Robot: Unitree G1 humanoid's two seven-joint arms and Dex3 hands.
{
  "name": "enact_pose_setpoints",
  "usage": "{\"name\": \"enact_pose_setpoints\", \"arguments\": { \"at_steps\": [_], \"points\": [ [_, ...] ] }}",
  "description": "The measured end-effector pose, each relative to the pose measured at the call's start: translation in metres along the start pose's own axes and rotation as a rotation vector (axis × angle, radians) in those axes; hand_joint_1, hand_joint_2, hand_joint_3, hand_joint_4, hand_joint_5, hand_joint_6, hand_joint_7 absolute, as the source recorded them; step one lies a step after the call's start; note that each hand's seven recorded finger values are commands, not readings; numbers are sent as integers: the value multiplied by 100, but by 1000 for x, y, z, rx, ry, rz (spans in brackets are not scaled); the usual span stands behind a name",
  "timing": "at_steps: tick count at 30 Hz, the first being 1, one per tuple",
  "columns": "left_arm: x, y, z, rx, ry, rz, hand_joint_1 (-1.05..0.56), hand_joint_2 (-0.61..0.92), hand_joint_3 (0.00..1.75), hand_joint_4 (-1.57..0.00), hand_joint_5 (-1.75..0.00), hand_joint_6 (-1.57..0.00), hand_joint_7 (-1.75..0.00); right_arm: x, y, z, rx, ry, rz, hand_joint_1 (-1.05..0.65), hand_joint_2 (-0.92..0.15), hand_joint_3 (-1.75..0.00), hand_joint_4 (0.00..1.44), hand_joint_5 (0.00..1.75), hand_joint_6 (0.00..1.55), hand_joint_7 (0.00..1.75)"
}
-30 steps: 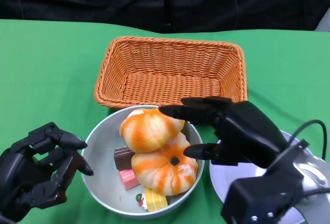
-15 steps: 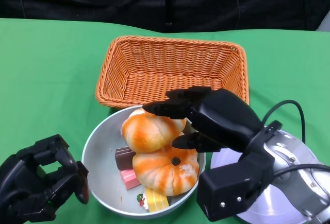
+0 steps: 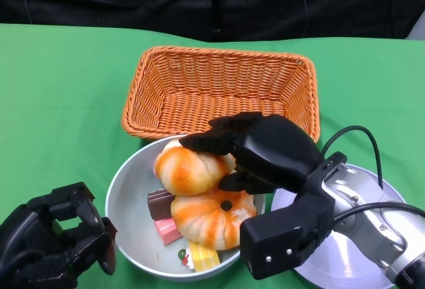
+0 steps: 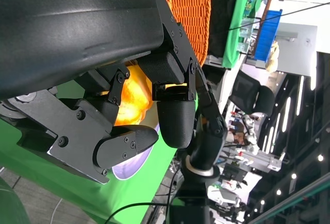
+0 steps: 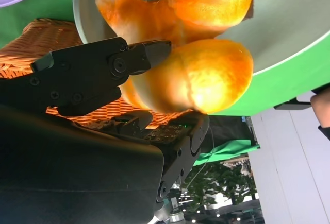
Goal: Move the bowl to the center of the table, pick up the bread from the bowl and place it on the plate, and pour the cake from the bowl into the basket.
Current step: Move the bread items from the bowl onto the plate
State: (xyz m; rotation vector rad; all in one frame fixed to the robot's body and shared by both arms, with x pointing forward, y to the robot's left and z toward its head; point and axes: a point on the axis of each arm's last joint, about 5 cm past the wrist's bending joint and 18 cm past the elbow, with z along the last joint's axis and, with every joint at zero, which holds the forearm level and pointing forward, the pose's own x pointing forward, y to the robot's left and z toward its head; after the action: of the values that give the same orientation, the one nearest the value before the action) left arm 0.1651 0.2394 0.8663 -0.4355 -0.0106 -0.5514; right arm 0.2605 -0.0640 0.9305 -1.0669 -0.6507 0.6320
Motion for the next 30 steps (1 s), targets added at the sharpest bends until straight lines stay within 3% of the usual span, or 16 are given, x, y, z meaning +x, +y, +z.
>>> {"name": "enact_pose_setpoints", "arguments": {
  "at_steps": [6, 7, 9, 10, 12, 13, 17, 22, 30],
  "points": [
    [1, -2, -2, -9, -6, 0, -13, 61, 82, -90, -153, -87, -121, 1, 12, 0, -35, -1, -32, -31, -89, 0, 62, 8, 57, 3],
    [1, -2, -2, -9, -6, 1, -15, 60, 81, -89, -153, -87, -121, 1, 14, 0, -54, -6, -50, -26, -87, 0, 80, 25, 71, 7],
    [1, -2, -2, -8, -5, 8, -16, 60, 79, -89, -152, -86, -121, 0, 21, 0, -90, -37, -107, -26, -85, 0, 81, 91, 97, 13],
    [1, -2, -3, -7, -4, 14, -16, 61, 77, -89, -152, -86, -121, 0, 23, 0, -107, -57, -133, -24, -84, 0, 80, 140, 94, 66],
    [1, -2, -2, -3, -1, 19, -16, 61, 75, -88, -154, -85, -122, 1, 25, -1, -134, -96, -177, -20, -85, -1, 85, 167, 80, 132],
    [1, -3, -2, -2, -1, 19, -16, 61, 75, -87, -154, -85, -122, 2, 26, -1, -140, -110, -195, -19, -85, -1, 87, 171, 77, 146],
    [1, -3, -2, 14, 12, 25, -16, 58, 78, -84, -156, -83, -123, 4, 25, -3, -161, -128, -234, -16, -89, -2, 89, 174, 65, 171],
    [1, -3, -1, 51, 18, 40, -14, 50, 95, -82, -158, -82, -125, 3, 24, -4, -168, -130, -245, -15, -87, -1, 90, 175, 67, 175],
    [1, -4, 0, 82, 16, 54, -14, 49, 98, -82, -156, -83, -123, 1, 15, -6, -180, -154, -276, -18, -86, -1, 88, 175, 65, 175]
  ]
}}
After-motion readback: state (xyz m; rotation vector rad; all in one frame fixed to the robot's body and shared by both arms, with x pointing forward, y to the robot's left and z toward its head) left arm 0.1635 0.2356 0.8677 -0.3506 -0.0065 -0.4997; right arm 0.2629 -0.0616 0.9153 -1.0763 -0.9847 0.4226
